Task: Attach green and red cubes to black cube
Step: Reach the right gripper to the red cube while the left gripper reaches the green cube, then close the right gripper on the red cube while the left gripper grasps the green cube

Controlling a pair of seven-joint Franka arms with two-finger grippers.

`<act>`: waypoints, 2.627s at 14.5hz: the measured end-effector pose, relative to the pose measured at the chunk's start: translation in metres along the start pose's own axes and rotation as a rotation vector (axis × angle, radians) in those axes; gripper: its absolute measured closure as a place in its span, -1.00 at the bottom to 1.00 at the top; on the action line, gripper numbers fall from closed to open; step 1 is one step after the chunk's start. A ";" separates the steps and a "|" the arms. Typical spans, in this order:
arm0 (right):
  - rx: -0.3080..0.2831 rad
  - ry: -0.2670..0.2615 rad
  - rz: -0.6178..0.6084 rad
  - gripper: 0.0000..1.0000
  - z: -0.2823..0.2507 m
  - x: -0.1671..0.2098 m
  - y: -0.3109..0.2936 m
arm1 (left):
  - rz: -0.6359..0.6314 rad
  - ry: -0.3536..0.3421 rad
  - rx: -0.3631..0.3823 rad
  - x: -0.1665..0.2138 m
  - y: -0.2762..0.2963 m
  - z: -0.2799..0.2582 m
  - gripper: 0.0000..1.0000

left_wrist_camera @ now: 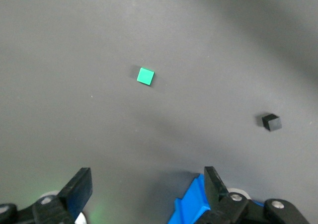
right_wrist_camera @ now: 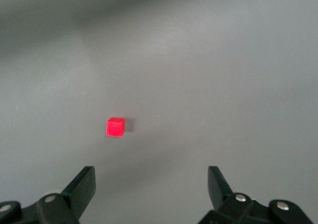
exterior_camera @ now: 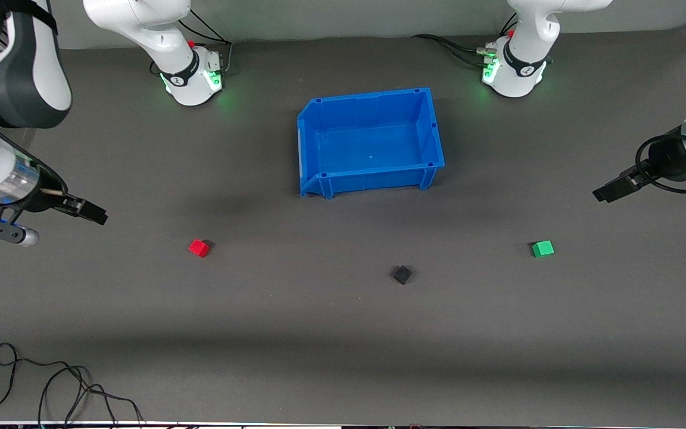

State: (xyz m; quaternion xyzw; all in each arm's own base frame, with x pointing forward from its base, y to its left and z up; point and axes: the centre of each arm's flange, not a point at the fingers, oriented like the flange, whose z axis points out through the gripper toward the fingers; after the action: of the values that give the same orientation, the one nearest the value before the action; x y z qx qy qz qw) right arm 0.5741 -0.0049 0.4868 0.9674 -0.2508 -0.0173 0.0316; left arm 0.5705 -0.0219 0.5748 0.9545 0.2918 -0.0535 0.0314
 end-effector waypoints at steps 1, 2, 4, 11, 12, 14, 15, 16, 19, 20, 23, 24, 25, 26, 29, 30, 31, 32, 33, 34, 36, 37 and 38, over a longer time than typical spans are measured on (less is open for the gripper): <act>-0.016 -0.022 0.115 -1.00 0.014 -0.001 -0.001 | -0.049 -0.010 -0.019 0.005 -0.006 -0.001 -1.00; -0.037 -0.046 0.206 -1.00 0.031 -0.002 -0.003 | -0.101 -0.028 -0.048 0.011 -0.015 -0.003 -1.00; -0.080 -0.083 0.338 -1.00 0.067 0.000 -0.007 | -0.221 -0.070 -0.117 0.030 -0.043 -0.006 -1.00; -0.190 -0.107 0.747 -1.00 0.159 -0.008 -0.054 | -0.716 -0.158 -0.143 0.070 -0.072 0.023 -1.00; -0.199 -0.107 0.753 -0.99 0.173 -0.016 -0.064 | -0.775 -0.158 -0.142 0.077 -0.070 0.039 -1.00; -0.181 -0.093 0.752 -0.99 0.200 -0.027 -0.072 | -0.854 -0.146 -0.152 0.091 -0.070 0.083 -1.00; -0.158 -0.080 0.751 -0.99 0.212 -0.030 -0.071 | -0.885 -0.144 -0.167 0.096 -0.072 0.107 -1.00; -0.133 -0.066 0.750 -0.99 0.220 -0.032 -0.070 | -0.916 -0.150 -0.193 0.098 -0.073 0.131 -1.00; -0.106 -0.054 0.732 -0.99 0.241 -0.042 -0.075 | -1.016 -0.178 -0.258 0.099 -0.082 0.195 -1.00; -0.105 -0.055 0.725 -0.99 0.245 -0.045 -0.078 | -1.047 -0.191 -0.269 0.098 -0.084 0.213 -1.00; -0.123 -0.064 0.776 -0.99 0.257 -0.049 -0.080 | -1.119 -0.205 -0.282 0.102 -0.087 0.261 -1.00; -0.127 -0.063 0.814 -0.99 0.263 -0.049 -0.080 | -1.131 -0.194 -0.280 0.103 -0.087 0.276 -1.00; -0.124 -0.058 0.846 -0.99 0.269 -0.048 -0.081 | -1.139 -0.181 -0.276 0.102 -0.085 0.292 -1.00; -0.117 -0.053 0.871 -0.98 0.275 -0.047 -0.082 | -1.145 -0.171 -0.268 0.101 -0.084 0.307 -1.00; -0.060 -0.022 0.905 -0.98 0.282 -0.040 -0.086 | -1.171 -0.170 -0.246 0.098 -0.085 0.339 -1.00; -0.044 -0.014 0.913 -0.98 0.281 -0.037 -0.088 | -1.188 -0.175 -0.248 0.097 -0.088 0.346 -1.00; -0.034 -0.009 0.918 -0.98 0.279 -0.034 -0.091 | -1.199 -0.175 -0.252 0.095 -0.091 0.352 -1.00; -0.029 -0.006 0.921 -0.98 0.278 -0.032 -0.092 | -1.201 -0.175 -0.252 0.092 -0.094 0.358 -1.00; -0.026 -0.004 0.924 -0.99 0.277 -0.031 -0.093 | -1.199 -0.179 -0.251 0.090 -0.096 0.362 -1.00; -0.026 -0.004 0.930 -0.99 0.277 -0.031 -0.094 | -1.195 -0.183 -0.250 0.088 -0.098 0.367 -1.00; -0.031 -0.006 0.942 -0.99 0.281 -0.030 -0.094 | -1.185 -0.189 -0.242 0.084 -0.101 0.374 -1.00; -0.033 -0.007 0.952 -0.99 0.283 -0.030 -0.095 | -1.182 -0.188 -0.237 0.082 -0.102 0.379 -1.00; -0.037 -0.008 0.958 -0.99 0.285 -0.031 -0.096 | -1.180 -0.185 -0.235 0.081 -0.102 0.382 -1.00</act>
State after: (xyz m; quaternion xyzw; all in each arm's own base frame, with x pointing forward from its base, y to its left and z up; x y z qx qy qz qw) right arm 0.5791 0.0793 0.1959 0.7420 -0.6684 -0.0091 0.0521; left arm 0.5478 0.0724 0.1827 0.6132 0.7717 -0.1120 0.1265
